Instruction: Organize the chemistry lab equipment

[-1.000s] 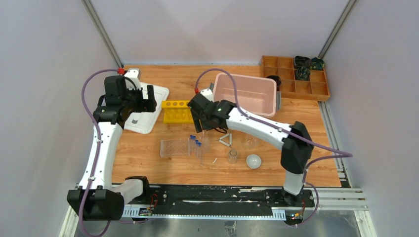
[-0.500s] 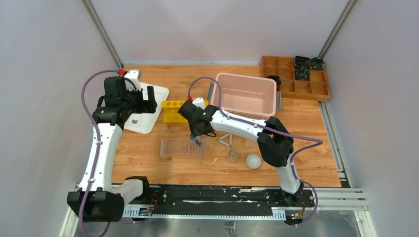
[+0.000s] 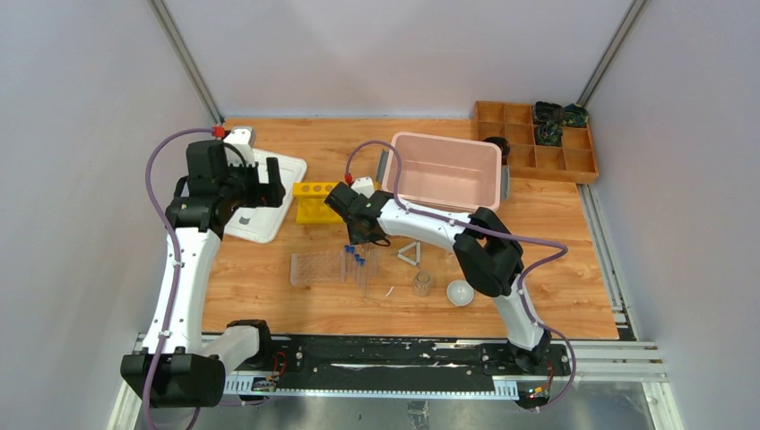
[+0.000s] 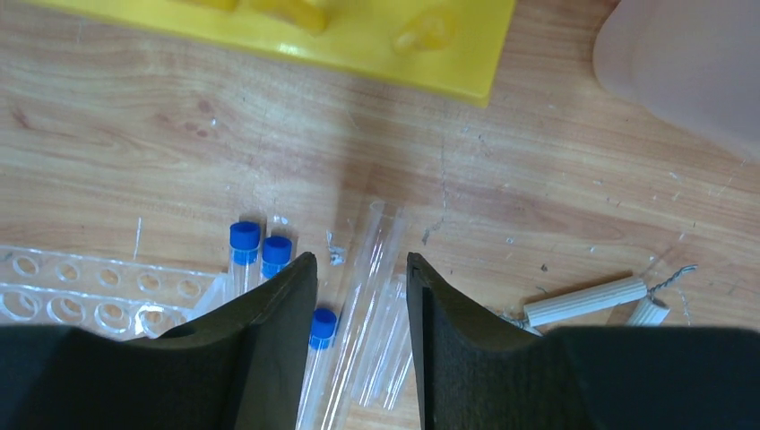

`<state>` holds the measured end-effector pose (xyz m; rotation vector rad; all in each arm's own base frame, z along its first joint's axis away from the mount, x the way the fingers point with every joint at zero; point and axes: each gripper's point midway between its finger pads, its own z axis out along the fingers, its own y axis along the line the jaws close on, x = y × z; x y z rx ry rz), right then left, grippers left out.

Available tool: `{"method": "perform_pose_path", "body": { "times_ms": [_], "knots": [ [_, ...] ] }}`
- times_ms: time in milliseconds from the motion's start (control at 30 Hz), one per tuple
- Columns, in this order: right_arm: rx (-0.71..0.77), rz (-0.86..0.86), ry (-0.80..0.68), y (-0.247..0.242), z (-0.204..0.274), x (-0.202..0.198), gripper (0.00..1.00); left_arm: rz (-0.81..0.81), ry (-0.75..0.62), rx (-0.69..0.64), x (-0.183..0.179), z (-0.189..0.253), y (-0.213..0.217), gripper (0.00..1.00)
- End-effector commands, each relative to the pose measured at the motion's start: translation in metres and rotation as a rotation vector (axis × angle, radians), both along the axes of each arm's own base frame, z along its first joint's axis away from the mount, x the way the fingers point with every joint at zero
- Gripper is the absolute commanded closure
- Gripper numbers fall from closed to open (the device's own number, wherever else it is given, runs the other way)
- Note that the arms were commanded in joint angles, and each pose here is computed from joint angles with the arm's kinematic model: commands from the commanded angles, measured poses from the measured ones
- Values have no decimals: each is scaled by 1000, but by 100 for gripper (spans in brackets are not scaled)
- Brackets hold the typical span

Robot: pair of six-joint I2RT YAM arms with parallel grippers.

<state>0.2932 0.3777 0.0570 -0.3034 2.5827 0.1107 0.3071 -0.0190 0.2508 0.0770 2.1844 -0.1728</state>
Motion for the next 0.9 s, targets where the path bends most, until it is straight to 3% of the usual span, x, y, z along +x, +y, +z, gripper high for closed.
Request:
{"method": "perform_pose_path", "body": {
  "times_ms": [0, 467, 867],
  "knots": [
    [-6, -53, -9, -6, -13, 14, 55, -18, -29, -10, -4, 10, -3, 0],
    [-23, -69, 1, -9, -34, 13, 59, -38, -32, -44, -5, 13, -10, 0],
    [5, -83, 4, -4, -34, 12, 82, -61, -54, -58, -9, 19, -15, 0]
  ]
}}
